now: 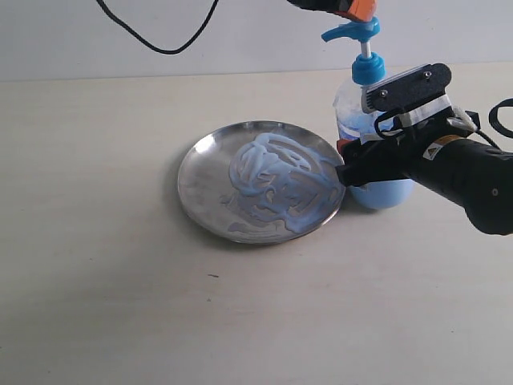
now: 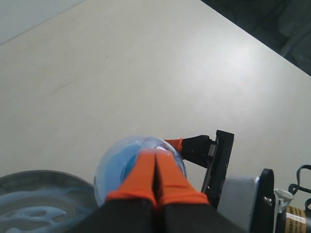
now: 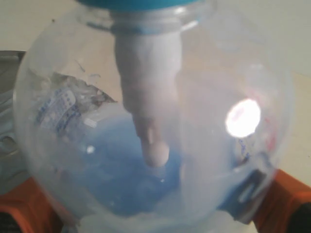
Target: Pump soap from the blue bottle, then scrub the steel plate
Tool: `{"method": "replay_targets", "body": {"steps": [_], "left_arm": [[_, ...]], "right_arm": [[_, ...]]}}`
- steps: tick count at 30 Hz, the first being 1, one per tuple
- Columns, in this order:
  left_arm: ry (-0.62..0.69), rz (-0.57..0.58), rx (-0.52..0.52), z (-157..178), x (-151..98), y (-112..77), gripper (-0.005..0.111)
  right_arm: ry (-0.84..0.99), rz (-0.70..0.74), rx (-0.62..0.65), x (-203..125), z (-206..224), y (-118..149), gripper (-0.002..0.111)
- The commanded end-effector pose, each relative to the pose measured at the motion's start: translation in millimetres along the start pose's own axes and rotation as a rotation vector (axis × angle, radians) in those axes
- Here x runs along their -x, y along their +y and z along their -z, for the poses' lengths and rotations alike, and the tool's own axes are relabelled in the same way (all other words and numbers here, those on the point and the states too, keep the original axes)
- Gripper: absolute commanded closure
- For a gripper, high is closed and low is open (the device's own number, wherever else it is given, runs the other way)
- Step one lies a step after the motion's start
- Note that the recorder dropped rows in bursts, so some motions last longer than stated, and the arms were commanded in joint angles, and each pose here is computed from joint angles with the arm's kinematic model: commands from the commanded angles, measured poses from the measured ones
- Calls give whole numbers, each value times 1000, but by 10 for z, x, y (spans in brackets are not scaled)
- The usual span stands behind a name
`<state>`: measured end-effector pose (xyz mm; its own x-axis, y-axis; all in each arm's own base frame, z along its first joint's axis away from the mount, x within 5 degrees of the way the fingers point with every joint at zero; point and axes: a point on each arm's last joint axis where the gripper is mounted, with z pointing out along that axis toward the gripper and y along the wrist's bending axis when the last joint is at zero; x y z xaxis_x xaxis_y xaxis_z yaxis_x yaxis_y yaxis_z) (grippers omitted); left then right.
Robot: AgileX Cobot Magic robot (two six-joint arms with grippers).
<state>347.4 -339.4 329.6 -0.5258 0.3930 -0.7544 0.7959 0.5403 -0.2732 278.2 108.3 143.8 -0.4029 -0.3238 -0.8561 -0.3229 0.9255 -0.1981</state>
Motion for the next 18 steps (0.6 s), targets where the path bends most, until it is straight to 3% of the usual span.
{"method": "replay_targets", "body": {"steps": [1,18], "left_arm": [[-8,-1,-3,27,23,-38,107],[7,-8,0,19,7,-32,107]], "right_arm": [[-60,19,-2,102,2,-7,108],[-63,19,-3,104,2,-8,108]]}}
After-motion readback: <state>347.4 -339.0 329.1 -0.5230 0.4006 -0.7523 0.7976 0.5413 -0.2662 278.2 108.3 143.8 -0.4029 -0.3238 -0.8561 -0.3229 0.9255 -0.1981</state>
